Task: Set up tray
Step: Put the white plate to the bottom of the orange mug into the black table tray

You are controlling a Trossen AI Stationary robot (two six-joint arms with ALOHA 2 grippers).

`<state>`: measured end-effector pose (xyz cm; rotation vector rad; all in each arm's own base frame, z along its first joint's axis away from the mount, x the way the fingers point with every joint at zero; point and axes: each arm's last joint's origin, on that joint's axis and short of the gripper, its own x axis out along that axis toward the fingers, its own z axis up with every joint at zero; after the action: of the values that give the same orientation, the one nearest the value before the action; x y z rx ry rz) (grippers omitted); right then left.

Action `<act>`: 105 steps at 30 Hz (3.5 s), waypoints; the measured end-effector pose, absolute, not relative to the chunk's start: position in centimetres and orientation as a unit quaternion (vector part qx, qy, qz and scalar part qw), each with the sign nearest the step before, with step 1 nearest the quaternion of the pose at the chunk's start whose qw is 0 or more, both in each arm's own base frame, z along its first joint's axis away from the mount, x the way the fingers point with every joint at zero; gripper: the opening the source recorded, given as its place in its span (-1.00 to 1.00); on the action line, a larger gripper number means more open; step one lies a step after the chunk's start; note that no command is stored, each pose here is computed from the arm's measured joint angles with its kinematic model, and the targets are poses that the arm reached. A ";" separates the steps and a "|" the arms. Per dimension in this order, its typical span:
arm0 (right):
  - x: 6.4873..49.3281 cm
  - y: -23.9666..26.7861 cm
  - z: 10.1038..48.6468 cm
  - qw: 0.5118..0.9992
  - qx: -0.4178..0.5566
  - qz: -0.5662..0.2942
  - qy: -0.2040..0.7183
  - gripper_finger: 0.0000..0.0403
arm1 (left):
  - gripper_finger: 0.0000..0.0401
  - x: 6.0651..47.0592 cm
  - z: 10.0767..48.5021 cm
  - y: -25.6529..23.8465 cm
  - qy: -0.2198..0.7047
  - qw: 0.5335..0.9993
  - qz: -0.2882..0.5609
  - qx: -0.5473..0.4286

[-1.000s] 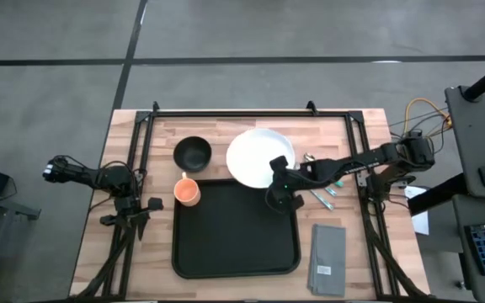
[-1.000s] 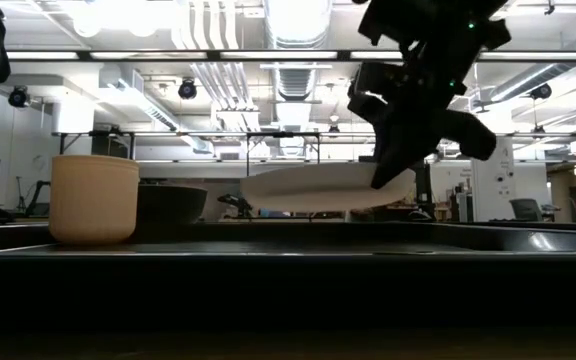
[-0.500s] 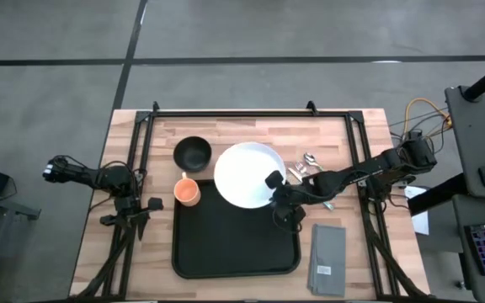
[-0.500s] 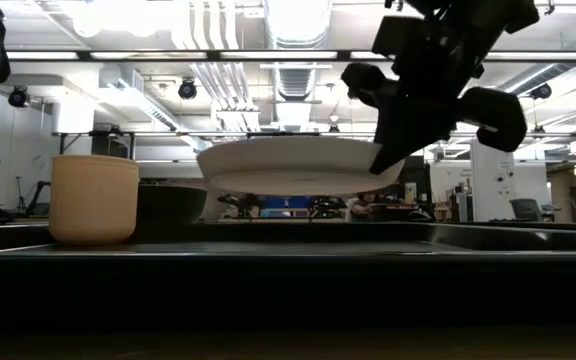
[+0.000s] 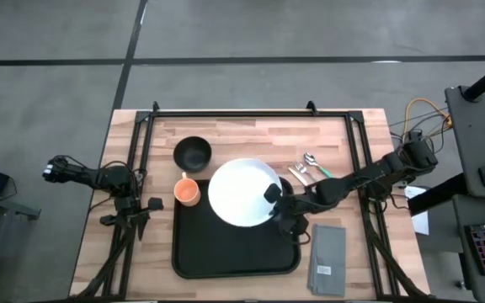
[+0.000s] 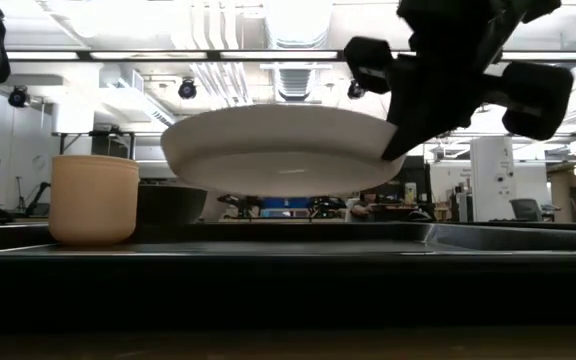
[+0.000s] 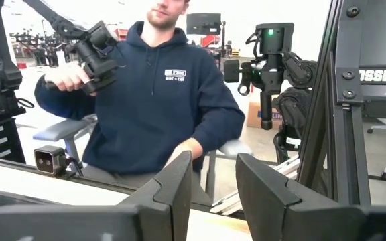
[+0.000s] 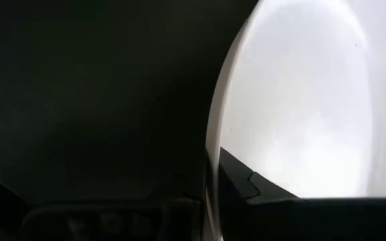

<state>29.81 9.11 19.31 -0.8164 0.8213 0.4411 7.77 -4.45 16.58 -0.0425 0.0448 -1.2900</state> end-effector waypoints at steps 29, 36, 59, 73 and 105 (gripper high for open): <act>34.9 16.5 15.7 0.740 -0.472 0.335 0.341 -0.96 | -0.51 7.9 16.4 -4.5 0.031 0.798 -0.601 -0.024; 36.9 17.4 15.0 0.736 -0.482 0.338 0.334 -0.96 | -0.51 8.0 16.3 -4.5 0.037 0.798 -0.601 -0.027; 39.3 16.6 14.8 0.740 -0.484 0.329 0.331 -0.96 | -0.51 8.1 16.2 -4.5 0.044 0.798 -0.600 -0.030; 39.8 16.9 13.8 0.745 -0.481 0.334 0.320 -0.96 | -0.51 8.1 16.2 -4.5 0.047 0.798 -0.600 -0.031; 40.0 17.0 13.9 0.756 -0.469 0.329 0.318 -0.53 | -0.51 8.1 16.2 -4.5 0.046 0.798 -0.600 -0.031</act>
<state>39.96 16.97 13.91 -1.0224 0.6927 0.7181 8.10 -4.53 16.20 -0.0665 0.0996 -1.2887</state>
